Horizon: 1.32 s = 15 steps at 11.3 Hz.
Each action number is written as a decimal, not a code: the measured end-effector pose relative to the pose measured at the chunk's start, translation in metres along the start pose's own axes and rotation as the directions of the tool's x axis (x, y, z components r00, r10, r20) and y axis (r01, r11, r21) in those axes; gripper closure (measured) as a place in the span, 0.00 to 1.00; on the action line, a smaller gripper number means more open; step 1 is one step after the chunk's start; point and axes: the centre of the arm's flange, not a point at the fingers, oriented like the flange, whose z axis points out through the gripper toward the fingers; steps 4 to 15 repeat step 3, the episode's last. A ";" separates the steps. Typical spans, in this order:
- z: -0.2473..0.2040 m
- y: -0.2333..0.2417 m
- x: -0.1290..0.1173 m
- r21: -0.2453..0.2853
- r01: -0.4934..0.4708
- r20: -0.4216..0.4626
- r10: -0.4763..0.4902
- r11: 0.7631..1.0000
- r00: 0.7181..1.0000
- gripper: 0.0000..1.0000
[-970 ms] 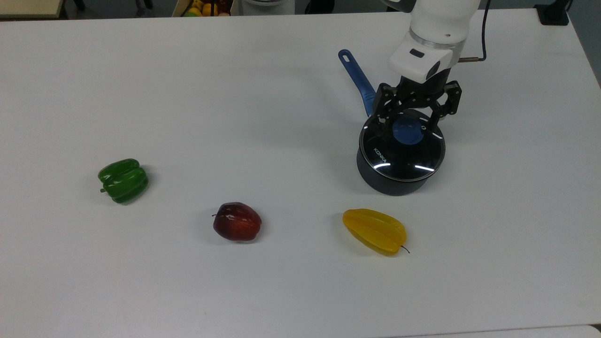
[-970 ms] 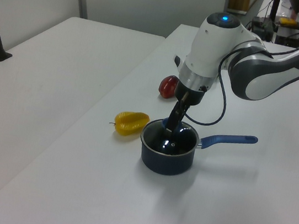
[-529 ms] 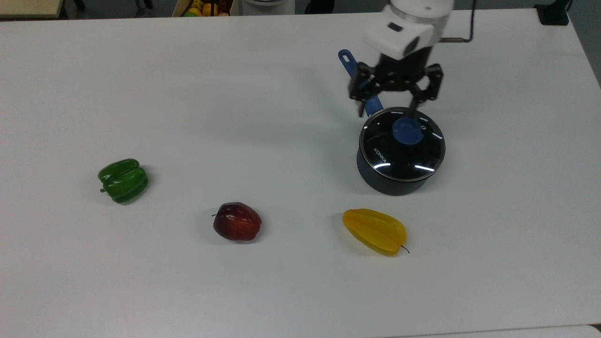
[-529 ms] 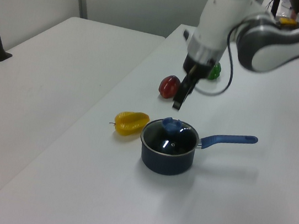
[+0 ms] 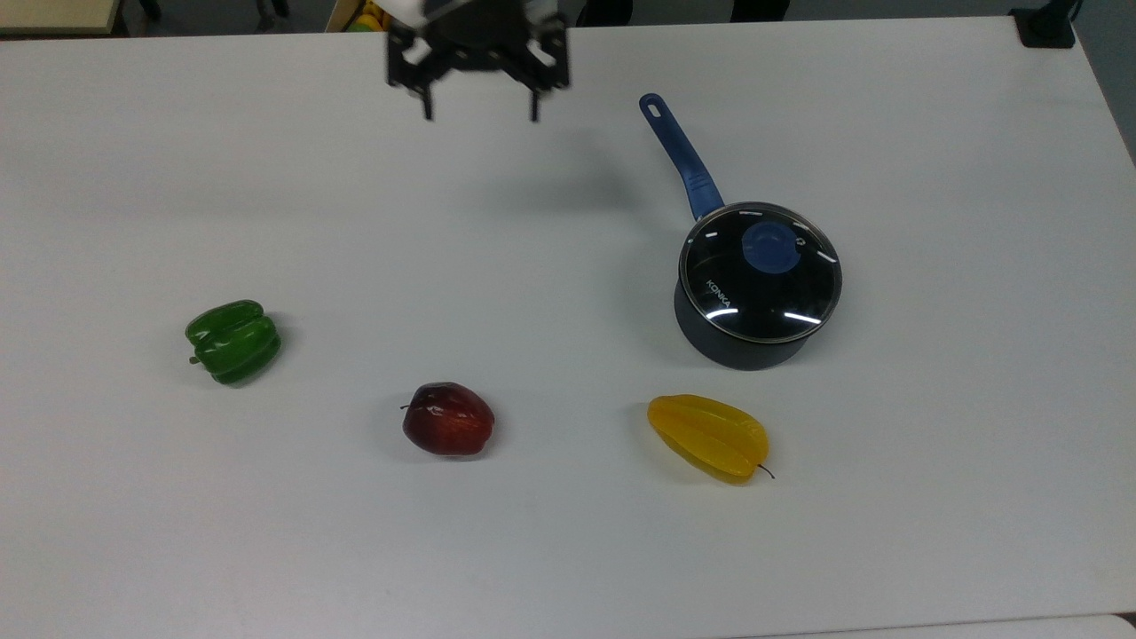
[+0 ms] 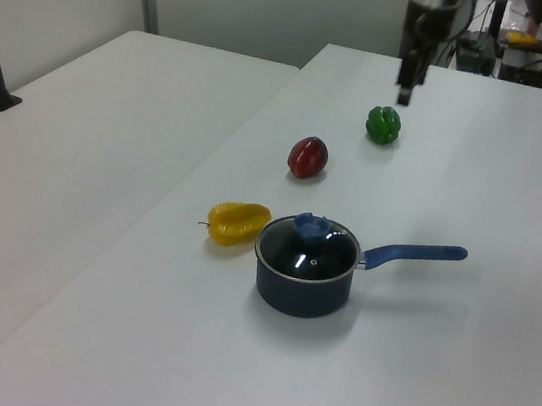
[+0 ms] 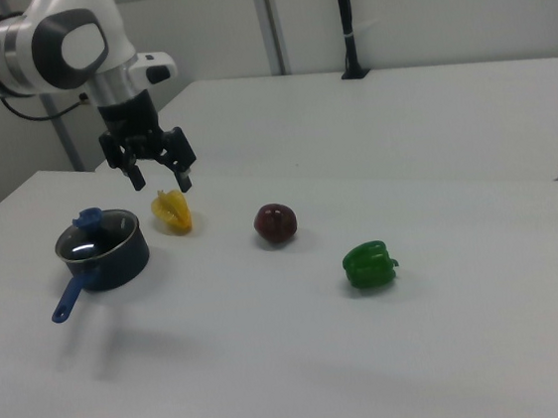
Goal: Close lid
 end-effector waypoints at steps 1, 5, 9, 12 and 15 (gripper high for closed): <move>-0.010 0.027 -0.013 -0.001 -0.023 0.035 0.023 1.000 0.999 0.00; -0.026 0.056 -0.031 -0.003 -0.065 0.068 0.065 0.998 0.996 0.00; -0.026 0.056 -0.031 -0.003 -0.065 0.068 0.065 0.998 0.996 0.00; -0.026 0.056 -0.031 -0.003 -0.065 0.068 0.065 0.998 0.996 0.00; -0.026 0.056 -0.031 -0.003 -0.065 0.068 0.065 0.998 0.996 0.00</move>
